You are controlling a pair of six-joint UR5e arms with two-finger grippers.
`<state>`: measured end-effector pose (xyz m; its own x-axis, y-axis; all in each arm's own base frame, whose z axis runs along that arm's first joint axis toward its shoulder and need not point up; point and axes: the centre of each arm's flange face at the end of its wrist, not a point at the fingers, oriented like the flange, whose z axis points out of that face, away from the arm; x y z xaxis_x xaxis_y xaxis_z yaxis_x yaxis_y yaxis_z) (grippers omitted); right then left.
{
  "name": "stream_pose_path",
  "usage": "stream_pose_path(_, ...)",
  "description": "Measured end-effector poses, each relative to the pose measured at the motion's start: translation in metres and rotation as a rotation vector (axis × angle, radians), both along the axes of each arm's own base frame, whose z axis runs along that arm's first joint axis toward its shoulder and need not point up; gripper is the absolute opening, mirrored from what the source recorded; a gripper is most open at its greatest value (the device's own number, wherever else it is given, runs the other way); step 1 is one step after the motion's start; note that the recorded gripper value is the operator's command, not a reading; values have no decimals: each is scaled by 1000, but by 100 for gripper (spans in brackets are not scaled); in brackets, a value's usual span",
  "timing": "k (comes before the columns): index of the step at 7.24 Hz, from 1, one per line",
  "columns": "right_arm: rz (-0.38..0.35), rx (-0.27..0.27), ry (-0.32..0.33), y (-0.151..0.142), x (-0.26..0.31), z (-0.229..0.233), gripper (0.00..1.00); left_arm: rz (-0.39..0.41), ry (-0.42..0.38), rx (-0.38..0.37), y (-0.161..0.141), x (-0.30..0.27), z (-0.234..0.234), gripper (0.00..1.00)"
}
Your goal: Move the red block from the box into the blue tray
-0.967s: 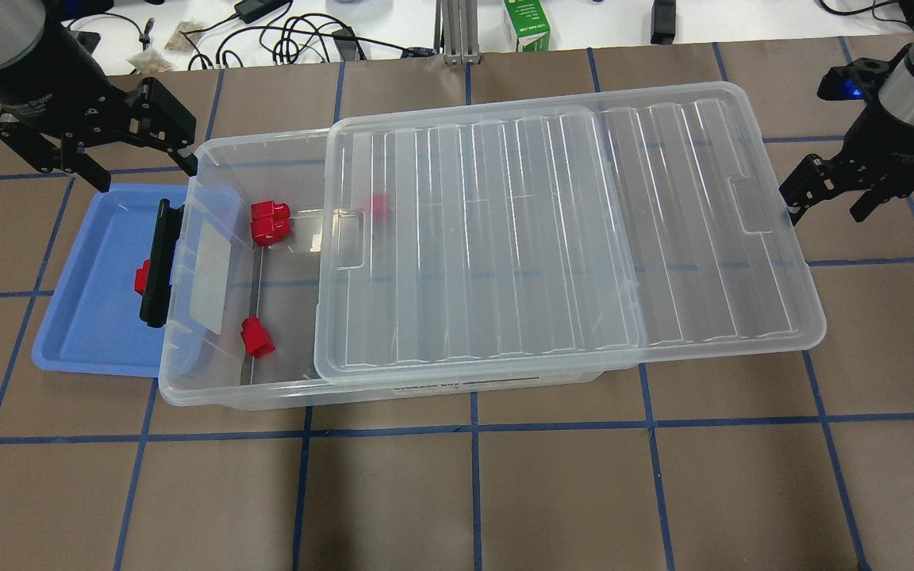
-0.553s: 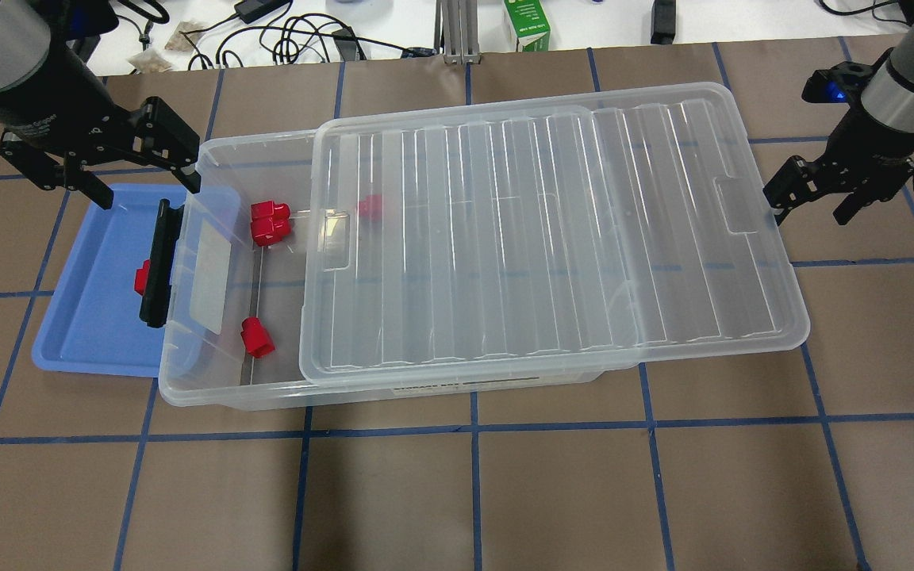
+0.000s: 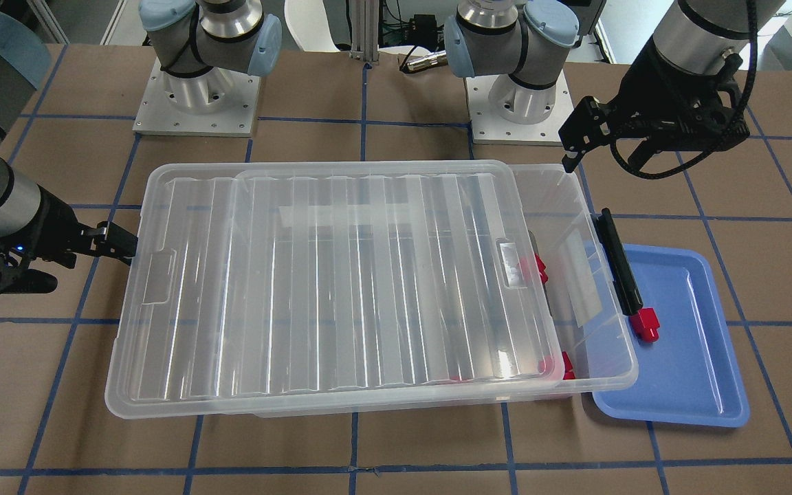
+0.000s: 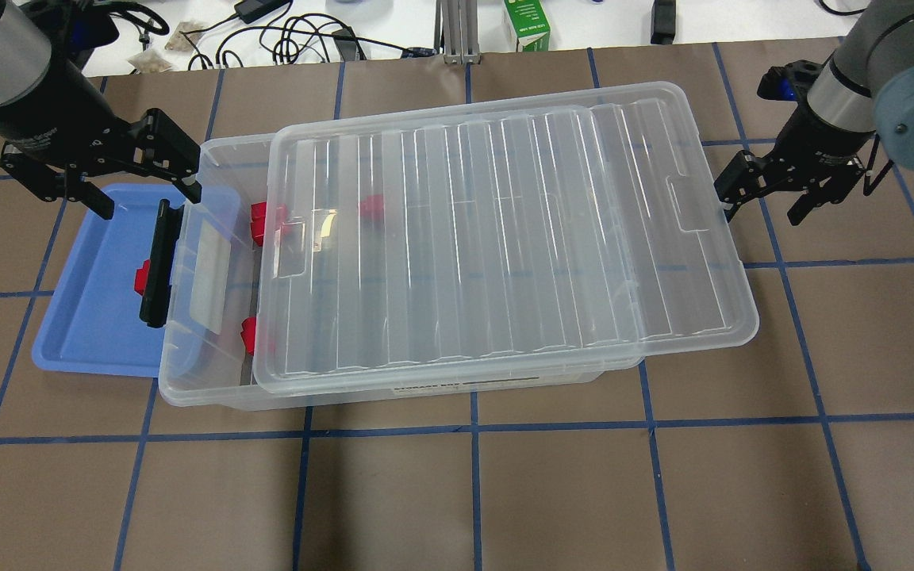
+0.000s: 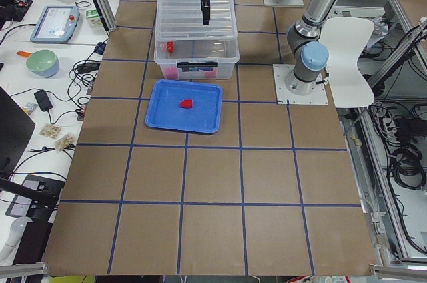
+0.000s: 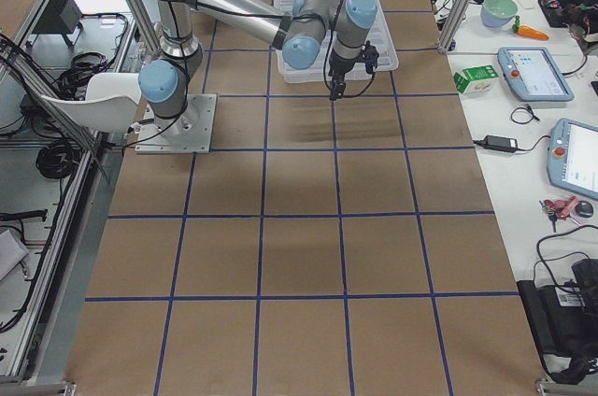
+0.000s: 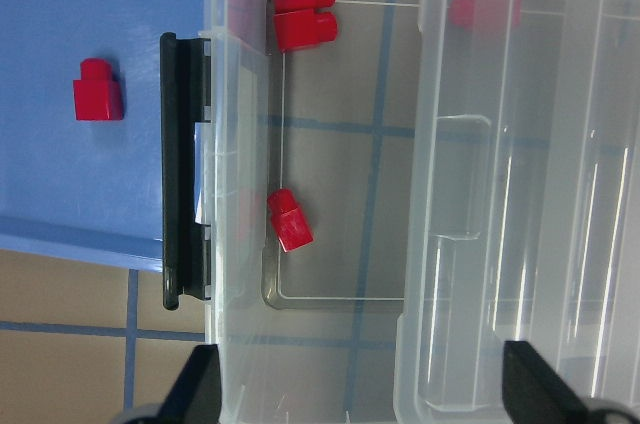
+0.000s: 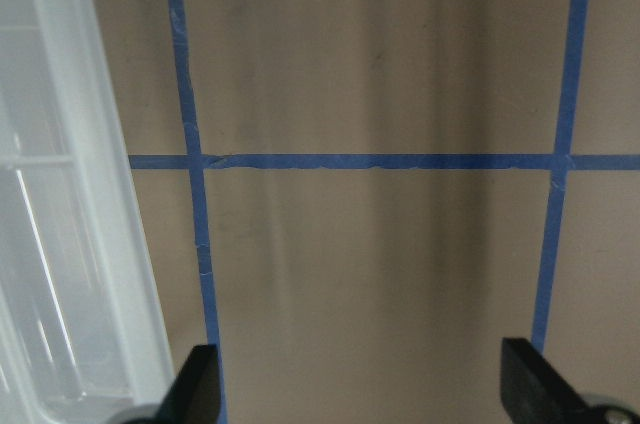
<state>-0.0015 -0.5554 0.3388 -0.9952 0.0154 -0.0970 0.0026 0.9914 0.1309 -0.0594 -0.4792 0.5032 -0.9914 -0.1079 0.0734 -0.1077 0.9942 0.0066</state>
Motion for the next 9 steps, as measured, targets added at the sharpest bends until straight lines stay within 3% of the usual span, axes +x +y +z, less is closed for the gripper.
stream_pose_path(4, -34, 16, 18, 1, 49, -3, 100, 8, 0, -1, 4, 3, 1, 100)
stream_pose_path(9, -46, 7, 23, 0, 69, -4, 100, 11, 1, 0, 4, 3, 0, 100)
